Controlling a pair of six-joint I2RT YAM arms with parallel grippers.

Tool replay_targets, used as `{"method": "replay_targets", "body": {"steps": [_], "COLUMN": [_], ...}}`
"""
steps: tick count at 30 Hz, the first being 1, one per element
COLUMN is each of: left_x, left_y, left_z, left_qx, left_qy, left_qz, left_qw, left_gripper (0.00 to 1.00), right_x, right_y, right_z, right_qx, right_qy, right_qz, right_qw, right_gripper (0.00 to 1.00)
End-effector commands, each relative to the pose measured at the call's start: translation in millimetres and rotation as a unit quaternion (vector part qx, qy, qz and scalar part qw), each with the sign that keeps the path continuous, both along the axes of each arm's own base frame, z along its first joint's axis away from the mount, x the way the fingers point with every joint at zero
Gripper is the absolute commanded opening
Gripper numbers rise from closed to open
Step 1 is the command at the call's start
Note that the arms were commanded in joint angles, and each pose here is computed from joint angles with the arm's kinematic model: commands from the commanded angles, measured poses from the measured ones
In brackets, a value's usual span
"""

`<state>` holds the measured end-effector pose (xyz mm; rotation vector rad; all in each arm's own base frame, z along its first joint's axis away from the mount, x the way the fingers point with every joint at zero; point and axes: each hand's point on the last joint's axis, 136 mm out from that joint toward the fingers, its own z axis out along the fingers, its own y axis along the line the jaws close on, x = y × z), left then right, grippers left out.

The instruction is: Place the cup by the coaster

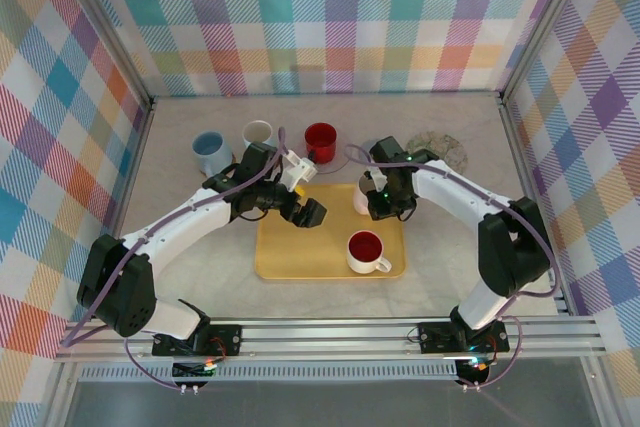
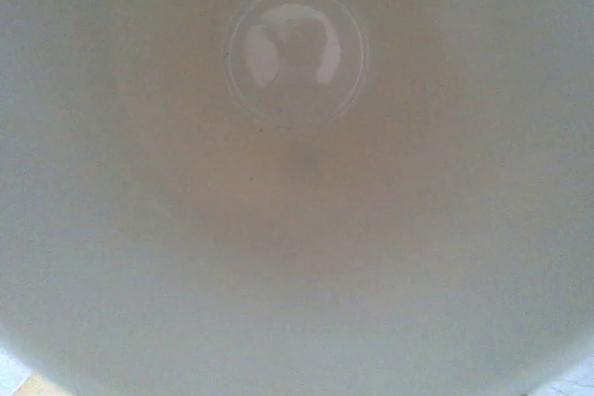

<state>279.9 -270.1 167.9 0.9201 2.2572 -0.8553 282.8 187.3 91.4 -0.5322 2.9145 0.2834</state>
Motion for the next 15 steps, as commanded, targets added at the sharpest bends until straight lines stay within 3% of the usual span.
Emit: {"method": "replay_targets", "body": {"steps": [1,15], "left_x": [7.1,34.2], "left_y": [-6.9,-20.7], "left_z": [30.6,61.0], "left_qx": [-0.024,-0.070], "left_qy": [-0.048,-0.103], "left_qz": [-0.002,0.026], "left_qw": [0.999,0.992], "left_gripper": [1.00,1.00], "right_x": [17.2,53.2], "right_y": [7.5,-2.2], "right_z": [39.2,75.2], "right_qx": [0.027,0.007], "right_qy": [-0.058,-0.118], "right_qz": [0.008,-0.005], "right_qw": [0.998,0.993], "right_gripper": [0.00,0.00]}}
